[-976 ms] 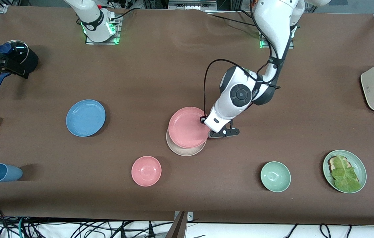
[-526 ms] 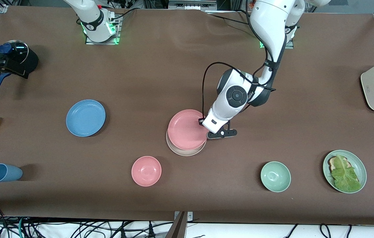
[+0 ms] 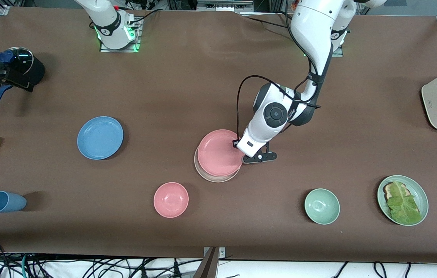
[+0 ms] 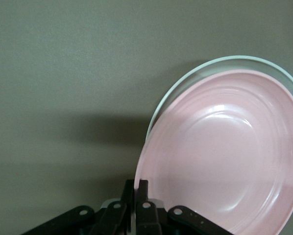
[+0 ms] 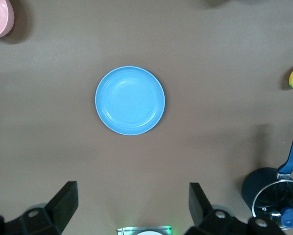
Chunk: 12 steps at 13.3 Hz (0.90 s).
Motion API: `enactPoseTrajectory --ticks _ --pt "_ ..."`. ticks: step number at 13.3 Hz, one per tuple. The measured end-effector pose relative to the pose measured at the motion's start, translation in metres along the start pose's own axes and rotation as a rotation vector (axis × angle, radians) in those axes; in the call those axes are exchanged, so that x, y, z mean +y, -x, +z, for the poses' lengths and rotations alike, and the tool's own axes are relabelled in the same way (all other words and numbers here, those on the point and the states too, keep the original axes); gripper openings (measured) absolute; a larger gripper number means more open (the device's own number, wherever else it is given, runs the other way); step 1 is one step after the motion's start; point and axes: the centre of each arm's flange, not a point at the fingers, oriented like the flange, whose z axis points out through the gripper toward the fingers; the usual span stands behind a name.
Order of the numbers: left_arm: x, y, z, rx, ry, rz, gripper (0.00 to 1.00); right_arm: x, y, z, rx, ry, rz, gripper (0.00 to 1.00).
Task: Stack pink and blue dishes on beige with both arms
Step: 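Lower the pink plate onto the beige plate and open the left gripper, then raise the left gripper away while the right gripper reaches the blue plate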
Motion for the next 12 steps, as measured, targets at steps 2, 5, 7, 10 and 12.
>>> enactPoseTrajectory --ticks 2,5,7,10,12 --pt "0.002 -0.003 0.001 0.006 0.002 0.001 0.05 0.000 0.001 0.001 -0.012 0.000 0.000 1.00" --pt "0.008 -0.007 0.004 0.014 0.006 -0.016 0.05 -0.001 0.003 0.009 -0.059 0.003 -0.001 1.00" --pt "0.011 -0.010 0.005 0.021 0.008 -0.025 0.07 -0.001 0.001 0.013 -0.069 0.004 -0.001 1.00" --pt "0.011 -0.013 0.003 0.027 0.011 -0.030 0.26 -0.001 0.000 0.016 -0.076 0.005 -0.001 1.00" --pt "0.011 -0.015 0.001 0.032 0.012 -0.031 0.46 -0.001 -0.001 0.017 -0.080 0.005 -0.001 1.00"
